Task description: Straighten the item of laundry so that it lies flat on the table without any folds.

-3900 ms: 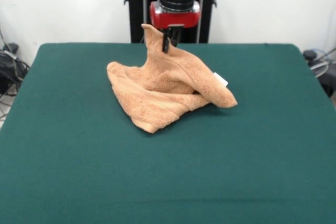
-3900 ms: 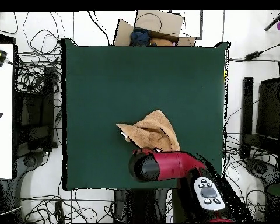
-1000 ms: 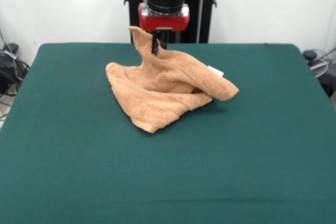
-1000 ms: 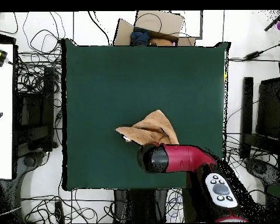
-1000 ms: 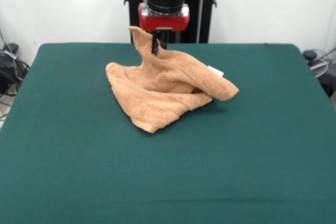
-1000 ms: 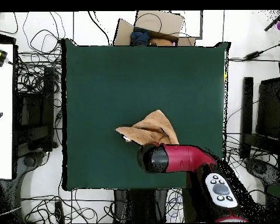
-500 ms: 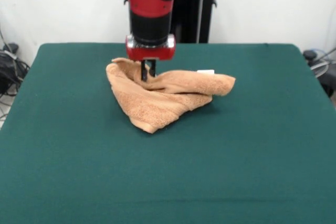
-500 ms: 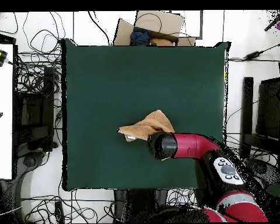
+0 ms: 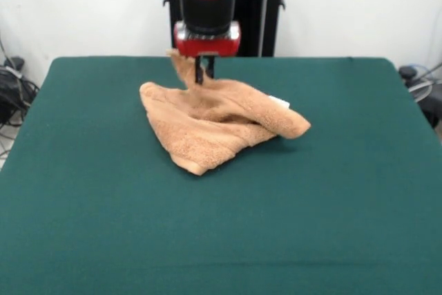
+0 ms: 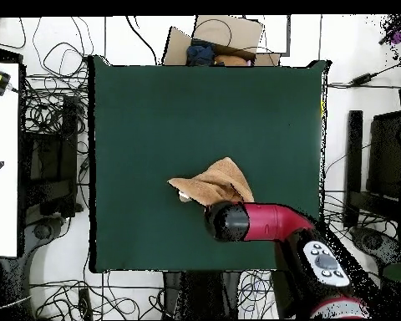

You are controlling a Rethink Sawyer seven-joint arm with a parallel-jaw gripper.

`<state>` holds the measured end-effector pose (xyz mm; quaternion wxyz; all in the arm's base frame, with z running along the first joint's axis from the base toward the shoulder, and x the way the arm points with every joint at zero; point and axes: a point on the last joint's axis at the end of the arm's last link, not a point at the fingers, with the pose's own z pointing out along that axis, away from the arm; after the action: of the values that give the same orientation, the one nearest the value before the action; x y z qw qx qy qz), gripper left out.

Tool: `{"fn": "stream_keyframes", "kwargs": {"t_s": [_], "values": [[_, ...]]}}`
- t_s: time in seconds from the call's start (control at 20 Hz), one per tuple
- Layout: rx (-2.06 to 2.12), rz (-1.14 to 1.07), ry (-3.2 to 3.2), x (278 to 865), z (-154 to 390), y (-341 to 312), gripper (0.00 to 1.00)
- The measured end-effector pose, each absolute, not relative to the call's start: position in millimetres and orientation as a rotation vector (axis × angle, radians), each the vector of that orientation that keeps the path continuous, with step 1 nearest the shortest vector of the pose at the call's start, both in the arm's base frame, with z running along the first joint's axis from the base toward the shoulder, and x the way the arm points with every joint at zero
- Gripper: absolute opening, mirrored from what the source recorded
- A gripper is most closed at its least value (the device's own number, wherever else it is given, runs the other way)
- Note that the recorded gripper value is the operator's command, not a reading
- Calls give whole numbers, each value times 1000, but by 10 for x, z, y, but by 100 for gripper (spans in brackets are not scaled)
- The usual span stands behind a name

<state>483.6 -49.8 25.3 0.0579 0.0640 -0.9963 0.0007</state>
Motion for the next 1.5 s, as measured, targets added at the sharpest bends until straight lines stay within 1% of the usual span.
{"fn": "stream_keyframes", "kwargs": {"t_s": [0.2,0.45,0.7,1.05,1.1,1.5], "values": [[206,1,-3016,4662,561,-264,0],[241,8,-3027,4619,758,-15,0],[288,5,-3014,4542,803,223,0],[341,-32,-2954,4174,755,513,0],[352,-41,-2945,4028,746,588,0],[395,-91,-2916,3437,793,1034,0]]}}
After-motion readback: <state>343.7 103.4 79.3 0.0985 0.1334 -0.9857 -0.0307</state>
